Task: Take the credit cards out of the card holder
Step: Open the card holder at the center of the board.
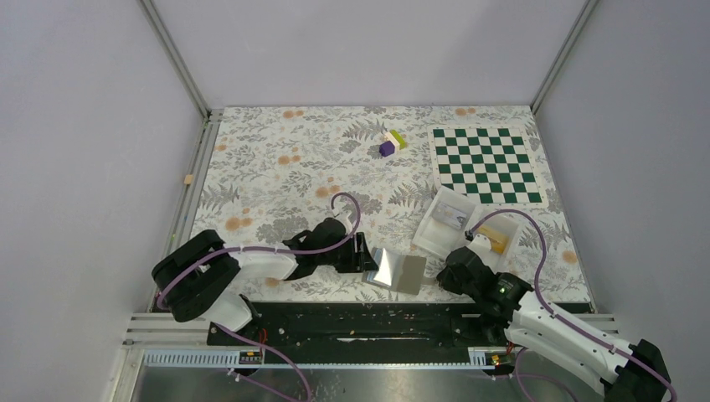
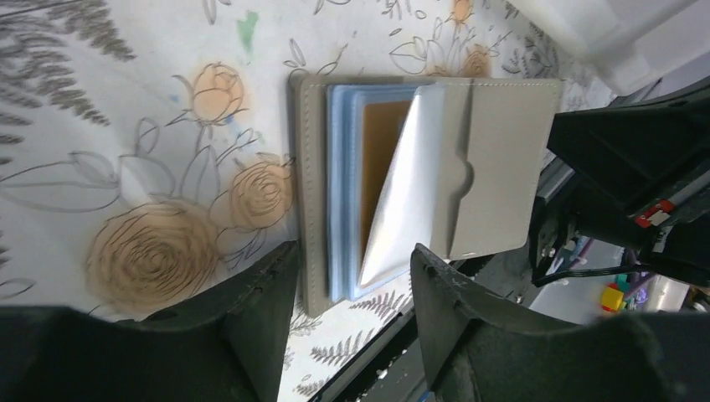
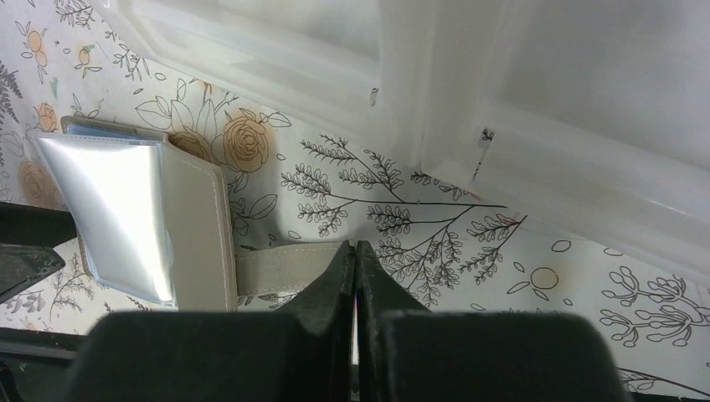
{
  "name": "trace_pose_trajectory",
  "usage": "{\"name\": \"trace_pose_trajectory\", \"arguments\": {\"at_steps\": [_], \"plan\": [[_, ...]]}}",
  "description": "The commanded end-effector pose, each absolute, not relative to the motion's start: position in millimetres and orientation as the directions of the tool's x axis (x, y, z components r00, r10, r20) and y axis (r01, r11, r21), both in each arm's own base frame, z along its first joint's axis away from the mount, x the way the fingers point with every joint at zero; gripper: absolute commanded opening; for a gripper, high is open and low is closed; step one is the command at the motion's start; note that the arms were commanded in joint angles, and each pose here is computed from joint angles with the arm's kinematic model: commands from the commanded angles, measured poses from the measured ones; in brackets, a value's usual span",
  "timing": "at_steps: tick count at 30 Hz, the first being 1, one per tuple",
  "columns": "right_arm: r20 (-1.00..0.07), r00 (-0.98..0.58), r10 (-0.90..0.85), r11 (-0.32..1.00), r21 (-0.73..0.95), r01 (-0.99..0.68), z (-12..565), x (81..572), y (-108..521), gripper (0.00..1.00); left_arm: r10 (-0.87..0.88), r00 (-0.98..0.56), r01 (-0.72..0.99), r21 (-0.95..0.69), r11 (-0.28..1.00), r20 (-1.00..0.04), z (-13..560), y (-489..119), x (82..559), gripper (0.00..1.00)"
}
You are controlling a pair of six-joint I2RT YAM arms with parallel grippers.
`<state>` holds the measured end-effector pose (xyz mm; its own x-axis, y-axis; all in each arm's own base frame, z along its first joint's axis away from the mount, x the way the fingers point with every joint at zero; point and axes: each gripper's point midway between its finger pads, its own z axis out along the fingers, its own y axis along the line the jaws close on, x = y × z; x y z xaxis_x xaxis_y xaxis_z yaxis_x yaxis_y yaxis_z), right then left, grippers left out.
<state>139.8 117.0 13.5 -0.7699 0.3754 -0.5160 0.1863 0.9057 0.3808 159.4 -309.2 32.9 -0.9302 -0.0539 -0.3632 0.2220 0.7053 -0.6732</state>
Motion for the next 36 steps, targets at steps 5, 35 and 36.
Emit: {"name": "trace_pose_trajectory", "arguments": {"at_steps": [5, 35, 36], "plan": [[-0.534, -0.758, 0.373, 0.906, 0.386, 0.174, 19.9, 146.0, 119.2, 0.03, -0.040, -0.934, 0.265, -0.766, 0.586, -0.354, 51.5, -334.2, 156.9, 0.33], [-0.541, -0.760, 0.360, 0.807, 0.590, -0.037, 127.1, 158.7, 175.1, 0.48, -0.031, -0.927, 0.307, -0.806, 0.506, -0.373, 73.2, -351.4, 155.7, 0.00], [-0.539, -0.762, 0.359, 0.807, 0.589, -0.037, 127.3, 158.9, 176.0, 0.51, -0.031, -0.928, 0.306, -0.806, 0.506, -0.371, 72.9, -352.2, 155.4, 0.00]]}}
